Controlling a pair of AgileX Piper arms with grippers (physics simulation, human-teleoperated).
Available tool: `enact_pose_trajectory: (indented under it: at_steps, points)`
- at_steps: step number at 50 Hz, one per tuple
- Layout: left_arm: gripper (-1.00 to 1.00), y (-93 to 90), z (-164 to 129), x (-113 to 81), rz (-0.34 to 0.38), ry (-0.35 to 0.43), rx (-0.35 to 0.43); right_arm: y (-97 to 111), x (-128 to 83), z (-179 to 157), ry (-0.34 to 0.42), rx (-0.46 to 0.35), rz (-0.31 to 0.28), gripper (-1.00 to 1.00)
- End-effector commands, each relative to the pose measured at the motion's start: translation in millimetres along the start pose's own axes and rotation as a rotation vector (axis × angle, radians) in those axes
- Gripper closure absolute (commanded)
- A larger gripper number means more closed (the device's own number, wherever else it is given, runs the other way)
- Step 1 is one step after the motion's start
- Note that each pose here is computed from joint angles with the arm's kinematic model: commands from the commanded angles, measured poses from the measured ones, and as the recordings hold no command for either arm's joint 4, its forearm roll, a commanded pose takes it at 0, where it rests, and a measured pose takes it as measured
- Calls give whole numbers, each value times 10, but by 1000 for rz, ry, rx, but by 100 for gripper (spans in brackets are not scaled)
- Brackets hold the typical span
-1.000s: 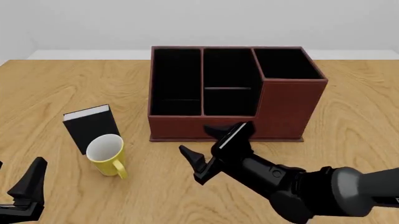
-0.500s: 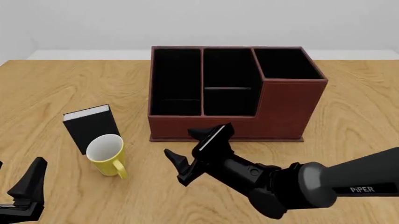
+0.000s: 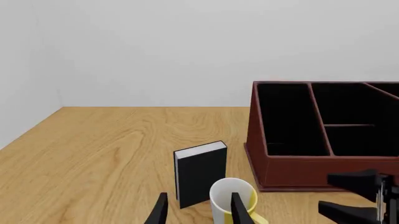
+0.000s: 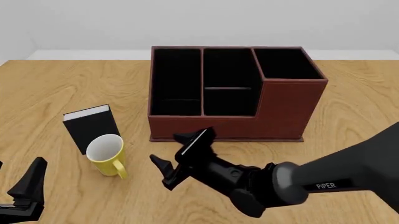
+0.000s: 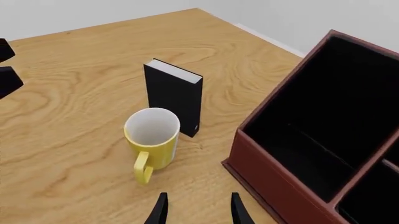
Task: Pick up the yellow and white mug and place it to the right of the caddy.
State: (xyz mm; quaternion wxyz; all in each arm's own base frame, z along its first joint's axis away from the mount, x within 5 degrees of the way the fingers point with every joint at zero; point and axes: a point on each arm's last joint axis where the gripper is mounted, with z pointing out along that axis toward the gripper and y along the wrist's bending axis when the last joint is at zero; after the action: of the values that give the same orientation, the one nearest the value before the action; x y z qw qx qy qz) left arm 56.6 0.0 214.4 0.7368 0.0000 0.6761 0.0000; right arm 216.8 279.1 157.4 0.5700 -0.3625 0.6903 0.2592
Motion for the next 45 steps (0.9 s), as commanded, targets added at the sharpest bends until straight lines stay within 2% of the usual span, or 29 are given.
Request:
enact_pose_trajectory:
  at_steps: [1, 19, 45]
  points:
    - [-100, 0, 0, 0, 0, 0, 0, 68, 10, 118, 4, -18, -3, -100]
    - [-100, 0, 0, 0, 0, 0, 0, 252, -2, 291, 3, -64, -5, -100]
    - [-100, 0, 0, 0, 0, 0, 0, 388, 72, 489, 14, -94, 5, -100]
